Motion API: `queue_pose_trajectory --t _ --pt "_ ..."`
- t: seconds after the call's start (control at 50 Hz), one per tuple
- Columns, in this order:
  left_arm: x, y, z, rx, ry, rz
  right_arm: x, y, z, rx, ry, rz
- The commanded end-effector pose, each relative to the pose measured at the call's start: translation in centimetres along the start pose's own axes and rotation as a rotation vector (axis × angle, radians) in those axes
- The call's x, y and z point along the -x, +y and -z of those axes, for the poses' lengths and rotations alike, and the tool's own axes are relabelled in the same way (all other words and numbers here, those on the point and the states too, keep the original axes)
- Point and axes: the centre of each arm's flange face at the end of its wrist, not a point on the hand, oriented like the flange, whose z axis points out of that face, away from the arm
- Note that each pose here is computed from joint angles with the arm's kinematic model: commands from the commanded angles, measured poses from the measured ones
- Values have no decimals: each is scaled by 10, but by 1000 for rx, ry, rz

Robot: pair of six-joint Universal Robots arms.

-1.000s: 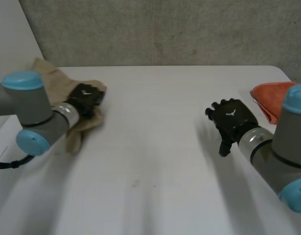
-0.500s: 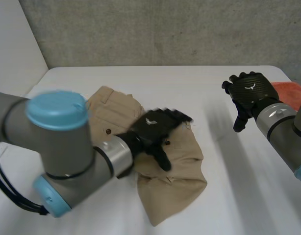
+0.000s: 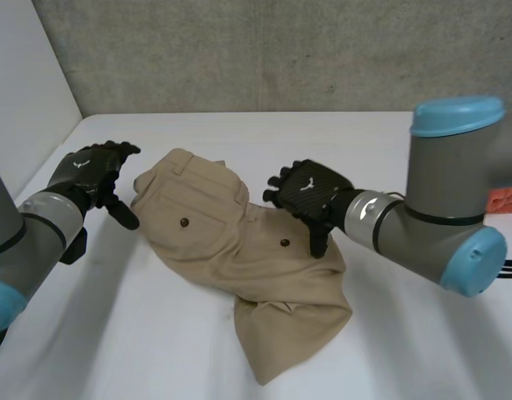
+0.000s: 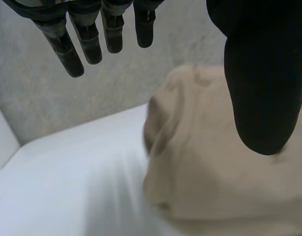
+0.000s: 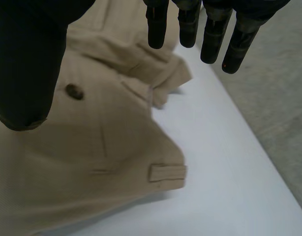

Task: Fold the laundry.

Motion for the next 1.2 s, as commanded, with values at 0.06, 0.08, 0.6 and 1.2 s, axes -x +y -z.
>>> queue_pose_trajectory --t 0.06,0.08,0.6,1.2 --pt "23 34 -59 78 -44 9 0 5 -10 75 66 88" --pt "24 38 -64 86 -45 10 -2 4 -11 69 80 88" --pt "0 55 -83 106 68 14 -8 12 -43 184 145 -157" --pt "-164 -59 54 -292 474 -111 -107 -8 33 70 542 -260"
